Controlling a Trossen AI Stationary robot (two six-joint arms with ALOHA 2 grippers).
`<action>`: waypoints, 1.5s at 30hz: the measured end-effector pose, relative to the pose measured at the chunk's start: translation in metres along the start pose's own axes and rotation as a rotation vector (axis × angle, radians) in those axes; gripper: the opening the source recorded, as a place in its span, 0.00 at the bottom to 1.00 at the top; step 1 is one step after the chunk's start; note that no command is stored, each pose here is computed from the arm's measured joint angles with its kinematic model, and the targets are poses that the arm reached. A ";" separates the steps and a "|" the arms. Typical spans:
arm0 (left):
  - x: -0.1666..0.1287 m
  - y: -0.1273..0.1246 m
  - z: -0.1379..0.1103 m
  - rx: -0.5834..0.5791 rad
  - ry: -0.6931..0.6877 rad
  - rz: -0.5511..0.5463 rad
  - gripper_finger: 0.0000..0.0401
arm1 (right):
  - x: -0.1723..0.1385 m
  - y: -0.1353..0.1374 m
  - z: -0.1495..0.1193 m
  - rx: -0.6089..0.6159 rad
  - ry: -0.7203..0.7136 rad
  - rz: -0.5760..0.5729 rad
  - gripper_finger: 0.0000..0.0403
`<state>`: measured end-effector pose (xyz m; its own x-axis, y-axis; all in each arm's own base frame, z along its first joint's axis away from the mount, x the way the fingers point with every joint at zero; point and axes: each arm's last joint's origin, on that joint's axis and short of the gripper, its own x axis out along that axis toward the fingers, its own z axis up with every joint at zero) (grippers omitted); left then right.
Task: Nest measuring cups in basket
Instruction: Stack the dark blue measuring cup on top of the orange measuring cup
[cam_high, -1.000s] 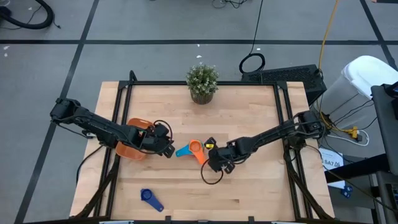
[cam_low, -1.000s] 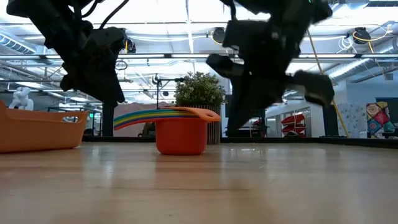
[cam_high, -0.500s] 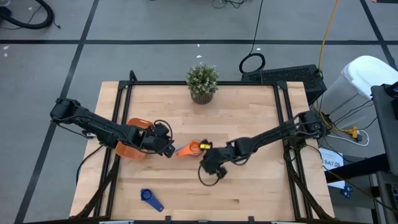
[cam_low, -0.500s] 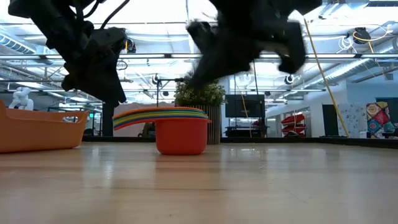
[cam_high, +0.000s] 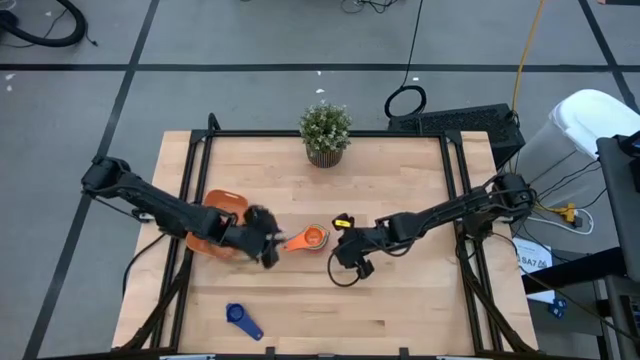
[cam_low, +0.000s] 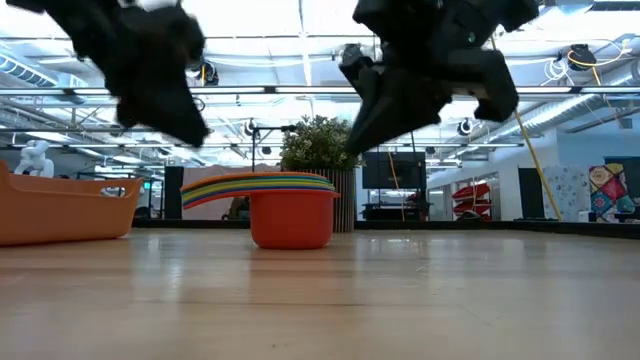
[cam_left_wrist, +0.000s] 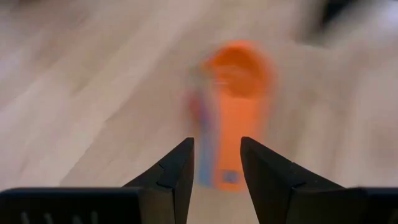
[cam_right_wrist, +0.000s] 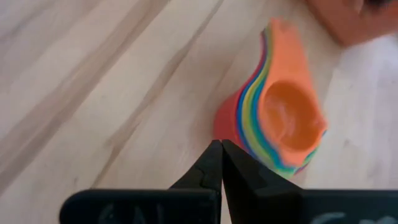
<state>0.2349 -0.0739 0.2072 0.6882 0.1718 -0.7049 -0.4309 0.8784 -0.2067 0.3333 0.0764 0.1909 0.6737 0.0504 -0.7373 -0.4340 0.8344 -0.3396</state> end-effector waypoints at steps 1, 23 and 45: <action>-0.005 -0.010 0.001 0.088 -0.013 -0.046 0.33 | 0.000 0.002 -0.004 0.002 0.016 0.007 0.00; -0.062 -0.118 -0.038 -0.439 0.604 0.151 0.33 | -0.041 0.010 -0.063 0.128 0.060 -0.112 0.00; -0.051 -0.163 -0.086 -0.839 0.626 0.502 0.33 | -0.055 -0.002 -0.056 0.003 -0.056 -0.104 0.00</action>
<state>0.2195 -0.2641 0.2183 0.0223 -0.0399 -0.9990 -0.9864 0.1619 -0.0285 0.2637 0.0416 0.1990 0.7472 -0.0056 -0.6645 -0.3589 0.8382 -0.4107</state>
